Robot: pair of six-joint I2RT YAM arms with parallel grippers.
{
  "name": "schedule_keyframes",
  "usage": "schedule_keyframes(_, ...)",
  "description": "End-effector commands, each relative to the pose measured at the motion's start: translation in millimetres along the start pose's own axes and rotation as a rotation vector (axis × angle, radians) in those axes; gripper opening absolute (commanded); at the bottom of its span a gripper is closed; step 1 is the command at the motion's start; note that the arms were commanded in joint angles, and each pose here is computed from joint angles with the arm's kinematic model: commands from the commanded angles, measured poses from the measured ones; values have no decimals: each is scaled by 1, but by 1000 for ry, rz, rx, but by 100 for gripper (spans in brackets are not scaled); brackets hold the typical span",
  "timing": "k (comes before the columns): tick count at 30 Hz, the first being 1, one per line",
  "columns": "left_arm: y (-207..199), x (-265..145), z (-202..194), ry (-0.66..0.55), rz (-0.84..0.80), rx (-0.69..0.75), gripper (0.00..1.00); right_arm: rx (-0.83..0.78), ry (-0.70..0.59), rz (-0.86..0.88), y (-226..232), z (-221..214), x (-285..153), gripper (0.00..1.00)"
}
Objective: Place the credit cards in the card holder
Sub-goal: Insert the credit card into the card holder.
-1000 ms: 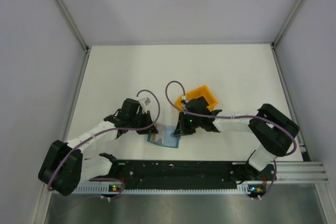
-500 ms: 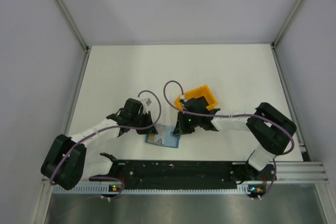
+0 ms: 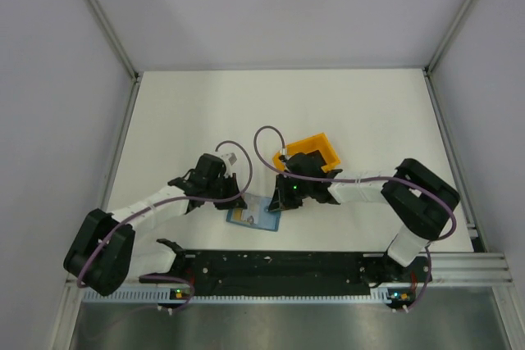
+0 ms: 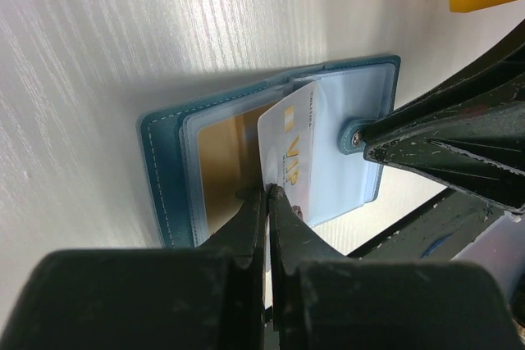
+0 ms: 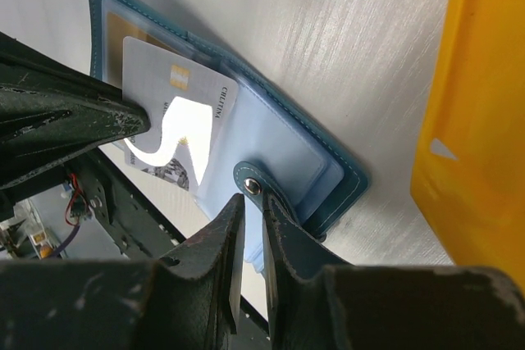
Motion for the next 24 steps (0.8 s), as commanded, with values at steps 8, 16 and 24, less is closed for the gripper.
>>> schedule_keyframes(8,6,-5,-16,54,41,51,0,4,40,-90,-16,-10,10,15)
schedule_keyframes(16,4,-9,-13,78,62,100,0,3,41,-93,-16,-9,10,15)
schedule_keyframes(24,-6,7,-16,97,-1,73,0,1,40,-90,-15,-8,10,16)
Point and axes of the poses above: each gripper's point midway between its finger pads, its own x axis out along the fingers, its own y axis along the line the jaws close on, z = x × y, the point moved 5 cm from there along -x, back along the fingers, and after that the axes turned 6 degrees about -x, right-handed, at the moved point
